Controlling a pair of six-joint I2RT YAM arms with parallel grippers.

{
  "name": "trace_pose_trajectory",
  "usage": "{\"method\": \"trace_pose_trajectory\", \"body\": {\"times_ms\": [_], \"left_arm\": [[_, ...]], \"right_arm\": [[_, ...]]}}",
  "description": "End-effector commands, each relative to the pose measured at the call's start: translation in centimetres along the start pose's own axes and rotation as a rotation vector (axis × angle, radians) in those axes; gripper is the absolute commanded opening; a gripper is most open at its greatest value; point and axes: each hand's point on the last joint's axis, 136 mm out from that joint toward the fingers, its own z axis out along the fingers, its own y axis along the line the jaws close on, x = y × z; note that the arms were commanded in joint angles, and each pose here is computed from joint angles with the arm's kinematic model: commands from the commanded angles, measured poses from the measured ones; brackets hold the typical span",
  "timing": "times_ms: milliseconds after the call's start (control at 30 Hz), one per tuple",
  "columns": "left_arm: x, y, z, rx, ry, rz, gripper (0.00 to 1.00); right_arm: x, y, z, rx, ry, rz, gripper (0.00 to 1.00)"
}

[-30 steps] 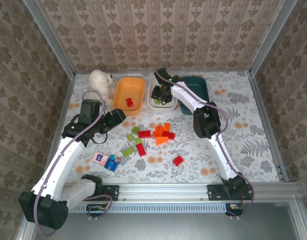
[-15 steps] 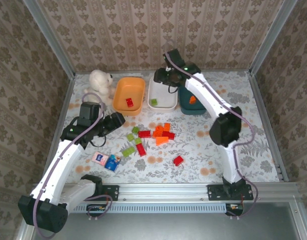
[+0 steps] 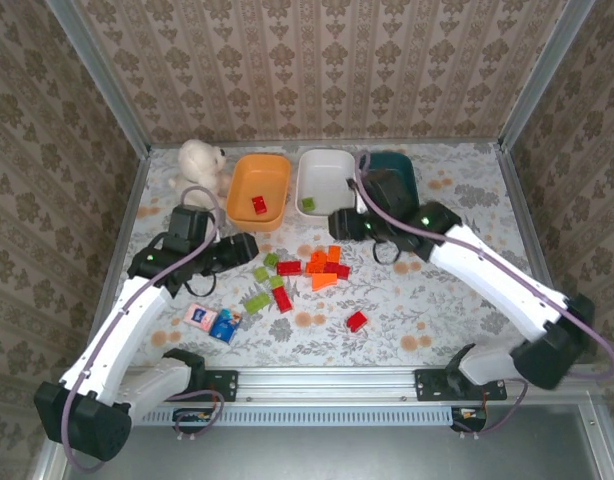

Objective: Sort the legos into containers by color

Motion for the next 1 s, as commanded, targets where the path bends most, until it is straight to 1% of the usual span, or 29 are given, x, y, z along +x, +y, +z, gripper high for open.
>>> {"method": "trace_pose_trajectory", "body": {"times_ms": [0,100,167,367,500,700,767,867,967], "left_arm": [[2.2,-1.5,0.6,0.037,0.073,0.136,0.70],[4.3,-2.7,1.5,0.070,0.125,0.223,0.69],[5.4,-2.7,2.0,0.067,0.154,0.248,0.68],[6.9,-2.0,2.6,0.047,0.169,0.233,0.65],[7.4,-0.7,2.6,-0.017,0.181,0.201,0.65],[8.5,-0.7,2.9,-0.038,0.219,0.176,0.64],[9.3,-1.5,3.4,-0.014,0.236,0.215,0.63],[10.7,-3.6,3.9,0.030,0.257,0.325,0.63],[12.7,-6.4,4.8,0.094,0.296,0.476,0.63]], "right_arm": [[3.6,-1.4,-1.2,0.004,0.041,0.033,0.57],[6.1,-2.3,-1.8,-0.003,0.063,0.076,0.57],[6.8,-2.6,-2.2,-0.006,0.065,0.094,0.58],[8.4,-3.0,-2.1,0.001,0.117,0.112,0.58],[8.3,-2.9,-2.4,-0.008,0.106,0.115,0.58],[8.5,-2.6,-2.1,-0.022,0.116,0.127,0.58],[8.5,-2.6,-2.2,-0.026,0.111,0.134,0.58],[8.3,-3.0,-2.9,-0.015,0.074,0.154,0.58],[7.6,-4.2,-4.3,0.047,0.034,0.180,0.58]]}}
